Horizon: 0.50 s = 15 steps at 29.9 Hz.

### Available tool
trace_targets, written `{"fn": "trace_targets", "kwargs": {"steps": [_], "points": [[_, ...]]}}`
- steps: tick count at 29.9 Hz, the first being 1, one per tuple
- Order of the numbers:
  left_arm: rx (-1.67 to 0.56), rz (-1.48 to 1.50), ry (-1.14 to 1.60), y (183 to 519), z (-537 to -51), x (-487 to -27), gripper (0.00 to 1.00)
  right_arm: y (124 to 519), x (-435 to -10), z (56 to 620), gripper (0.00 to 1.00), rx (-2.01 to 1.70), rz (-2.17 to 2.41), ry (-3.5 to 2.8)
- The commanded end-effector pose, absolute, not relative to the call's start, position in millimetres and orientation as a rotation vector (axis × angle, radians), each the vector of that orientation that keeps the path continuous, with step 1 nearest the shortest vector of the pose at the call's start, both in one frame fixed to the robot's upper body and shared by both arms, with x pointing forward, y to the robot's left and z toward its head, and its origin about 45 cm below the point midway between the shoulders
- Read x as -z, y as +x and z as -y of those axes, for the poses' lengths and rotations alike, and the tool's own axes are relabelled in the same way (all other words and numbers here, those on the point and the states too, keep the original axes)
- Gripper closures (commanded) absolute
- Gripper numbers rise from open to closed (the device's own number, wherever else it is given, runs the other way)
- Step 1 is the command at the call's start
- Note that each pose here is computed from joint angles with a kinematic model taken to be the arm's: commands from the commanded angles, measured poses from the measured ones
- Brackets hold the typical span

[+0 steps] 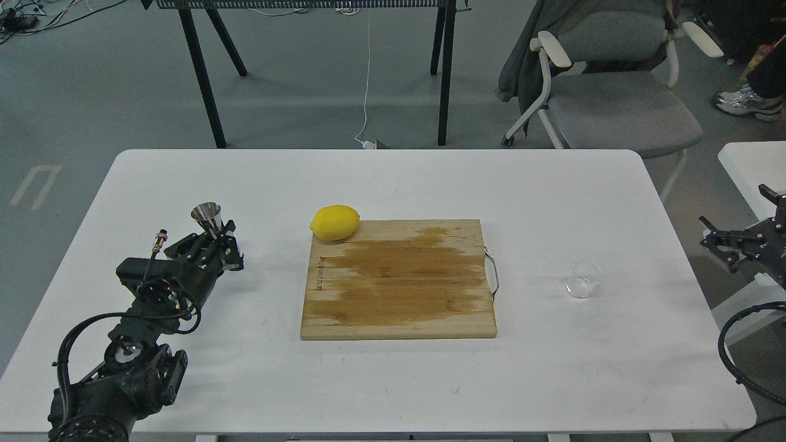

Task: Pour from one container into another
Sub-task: 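Lift the jigger upward with the left gripper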

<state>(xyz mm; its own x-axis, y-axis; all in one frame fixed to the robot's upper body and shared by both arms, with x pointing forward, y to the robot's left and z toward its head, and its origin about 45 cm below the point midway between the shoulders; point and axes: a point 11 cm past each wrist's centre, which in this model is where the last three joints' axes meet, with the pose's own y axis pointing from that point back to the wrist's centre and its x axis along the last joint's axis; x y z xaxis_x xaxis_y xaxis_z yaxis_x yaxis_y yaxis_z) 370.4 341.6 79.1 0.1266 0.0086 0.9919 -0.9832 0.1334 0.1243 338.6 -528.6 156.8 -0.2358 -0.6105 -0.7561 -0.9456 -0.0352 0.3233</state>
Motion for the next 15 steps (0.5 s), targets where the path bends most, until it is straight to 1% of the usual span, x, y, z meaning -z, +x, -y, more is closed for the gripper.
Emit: {"fn": "trace_targets", "kwargs": {"steps": [1, 3, 5, 7, 9, 15], "points": [[-1.112, 1.328, 1.082, 411.5, -332.0, -141.0, 0.95, 339.2, -157.6, 528.4, 0.0, -1.17, -1.857, -1.636], [-1.156, 1.43, 1.037, 430.9, -326.3, -180.7, 0.95, 339.3, -157.7, 528.5, 0.0, -1.168, -1.857, -1.635], [-1.187, 1.513, 1.0, 442.4, -320.9, -212.1, 0.95, 339.8, -158.2, 528.4, 0.0, -1.167, -1.856, -1.636], [-1.155, 1.577, 0.963, 452.0, -304.8, -228.7, 0.95, 339.8, -158.1, 528.2, 0.0, -1.168, -1.856, -1.637], [-1.092, 1.627, 0.93, 457.3, -284.9, -234.5, 0.95, 339.5, -157.9, 528.6, 0.0, -1.168, -1.857, -1.635], [-1.048, 1.639, 0.916, 455.9, -274.4, -229.6, 0.94, 339.0, -156.6, 528.0, 0.0, -1.172, -1.857, -1.635]]}}
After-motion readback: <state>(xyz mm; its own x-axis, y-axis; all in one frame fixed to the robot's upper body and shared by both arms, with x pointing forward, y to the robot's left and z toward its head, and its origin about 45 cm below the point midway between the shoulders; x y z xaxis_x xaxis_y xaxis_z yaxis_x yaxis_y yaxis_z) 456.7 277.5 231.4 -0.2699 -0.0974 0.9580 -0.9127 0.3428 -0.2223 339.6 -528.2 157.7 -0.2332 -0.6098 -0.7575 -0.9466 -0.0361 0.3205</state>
